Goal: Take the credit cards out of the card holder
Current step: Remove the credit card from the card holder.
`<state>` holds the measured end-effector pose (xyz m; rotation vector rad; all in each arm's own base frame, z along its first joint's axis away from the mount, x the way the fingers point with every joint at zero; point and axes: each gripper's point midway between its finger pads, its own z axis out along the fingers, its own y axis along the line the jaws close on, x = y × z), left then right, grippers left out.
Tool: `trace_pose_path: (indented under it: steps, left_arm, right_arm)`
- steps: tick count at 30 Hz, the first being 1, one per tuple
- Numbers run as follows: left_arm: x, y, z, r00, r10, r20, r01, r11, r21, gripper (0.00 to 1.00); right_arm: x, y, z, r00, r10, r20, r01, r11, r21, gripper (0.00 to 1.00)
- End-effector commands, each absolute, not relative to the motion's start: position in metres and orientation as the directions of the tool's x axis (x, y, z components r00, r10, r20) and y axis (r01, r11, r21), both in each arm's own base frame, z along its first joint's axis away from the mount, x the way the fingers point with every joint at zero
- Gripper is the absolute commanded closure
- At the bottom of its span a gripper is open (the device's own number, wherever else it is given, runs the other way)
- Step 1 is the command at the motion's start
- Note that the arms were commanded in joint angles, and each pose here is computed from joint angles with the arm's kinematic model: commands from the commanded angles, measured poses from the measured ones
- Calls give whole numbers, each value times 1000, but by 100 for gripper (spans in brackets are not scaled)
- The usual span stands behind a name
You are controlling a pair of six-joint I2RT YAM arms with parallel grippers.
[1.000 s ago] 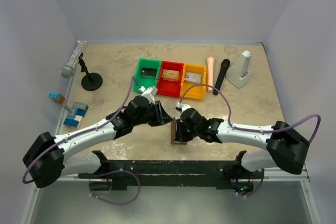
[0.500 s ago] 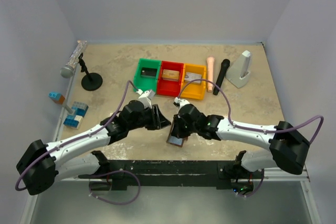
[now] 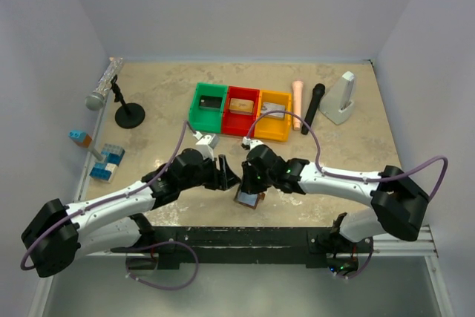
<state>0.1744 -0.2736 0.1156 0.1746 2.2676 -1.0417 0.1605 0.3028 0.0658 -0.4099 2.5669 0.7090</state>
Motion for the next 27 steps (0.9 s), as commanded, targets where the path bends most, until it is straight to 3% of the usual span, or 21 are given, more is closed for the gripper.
trace_pose_path:
  steps: [1, 17, 27]
  left_arm:
    - [183, -289, 132, -753, -121, -647, 438, 641, -630, 37]
    - [168, -287, 101, -727, -14, -686, 488, 692, -531, 40]
    - [168, -285, 79, -754, 34, -656, 465, 732, -498, 48]
  right_arm:
    - [176, 309, 78, -850, -106, -517, -366, 823, 434, 86]
    - [175, 315, 82, -863, -91, -497, -364, 795, 486, 85]
    - [174, 315, 82, -864, -91, -495, -365, 789, 493, 85]
